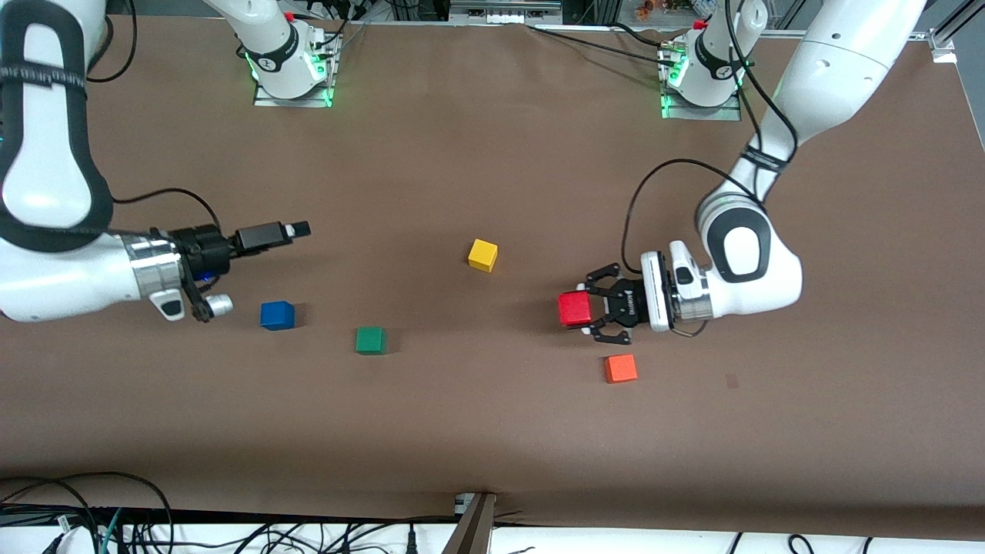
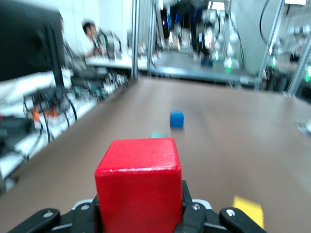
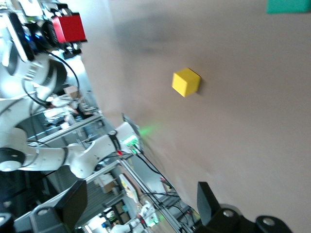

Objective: Pass red block to right arm, stack on blue
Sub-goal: 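Lift the red cube with the left gripper while the right gripper approaches, then close the right gripper on the red cube held by the left gripper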

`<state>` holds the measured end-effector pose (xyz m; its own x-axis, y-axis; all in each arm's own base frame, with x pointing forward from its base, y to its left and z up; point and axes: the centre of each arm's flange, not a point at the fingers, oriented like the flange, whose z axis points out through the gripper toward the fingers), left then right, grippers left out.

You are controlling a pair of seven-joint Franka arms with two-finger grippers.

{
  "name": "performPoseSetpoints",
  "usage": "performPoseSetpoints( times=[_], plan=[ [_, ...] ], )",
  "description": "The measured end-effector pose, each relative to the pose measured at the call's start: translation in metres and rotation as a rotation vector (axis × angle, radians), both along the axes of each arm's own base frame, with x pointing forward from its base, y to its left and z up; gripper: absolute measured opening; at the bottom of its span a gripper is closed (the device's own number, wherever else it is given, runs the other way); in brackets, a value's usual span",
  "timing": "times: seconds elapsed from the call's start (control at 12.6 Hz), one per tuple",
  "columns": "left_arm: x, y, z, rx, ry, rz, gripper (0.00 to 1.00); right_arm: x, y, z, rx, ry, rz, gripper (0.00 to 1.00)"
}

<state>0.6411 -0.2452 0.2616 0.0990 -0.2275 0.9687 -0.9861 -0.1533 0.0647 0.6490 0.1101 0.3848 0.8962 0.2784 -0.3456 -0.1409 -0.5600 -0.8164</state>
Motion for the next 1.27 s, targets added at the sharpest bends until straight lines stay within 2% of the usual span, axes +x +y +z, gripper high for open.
performPoseSetpoints(
  times=[0.08,0.24,0.48,0.71,0.95,1.27],
  plan=[
    [-0.007,-0.024,0.001,-0.071,-0.018,0.027,0.56,0.005,0.006,-0.013,0.06,-0.009,-0.015,1.0],
    [-0.024,-0.07,0.001,-0.155,-0.02,0.053,0.56,0.014,0.023,-0.033,0.163,-0.034,-0.051,1.0],
    [-0.045,-0.123,-0.002,-0.169,-0.016,0.107,0.56,0.022,0.064,-0.05,0.256,-0.075,-0.112,1.0],
    [-0.049,-0.16,0.002,-0.179,-0.006,0.139,0.56,0.026,0.097,-0.05,0.28,-0.103,-0.165,1.0],
    [-0.055,-0.182,0.002,-0.186,0.013,0.157,0.56,0.03,0.108,-0.057,0.29,-0.11,-0.216,1.0],
    [-0.057,-0.189,0.007,-0.196,0.011,0.158,0.56,0.026,0.134,-0.061,0.268,-0.129,-0.217,1.0]
  ],
)
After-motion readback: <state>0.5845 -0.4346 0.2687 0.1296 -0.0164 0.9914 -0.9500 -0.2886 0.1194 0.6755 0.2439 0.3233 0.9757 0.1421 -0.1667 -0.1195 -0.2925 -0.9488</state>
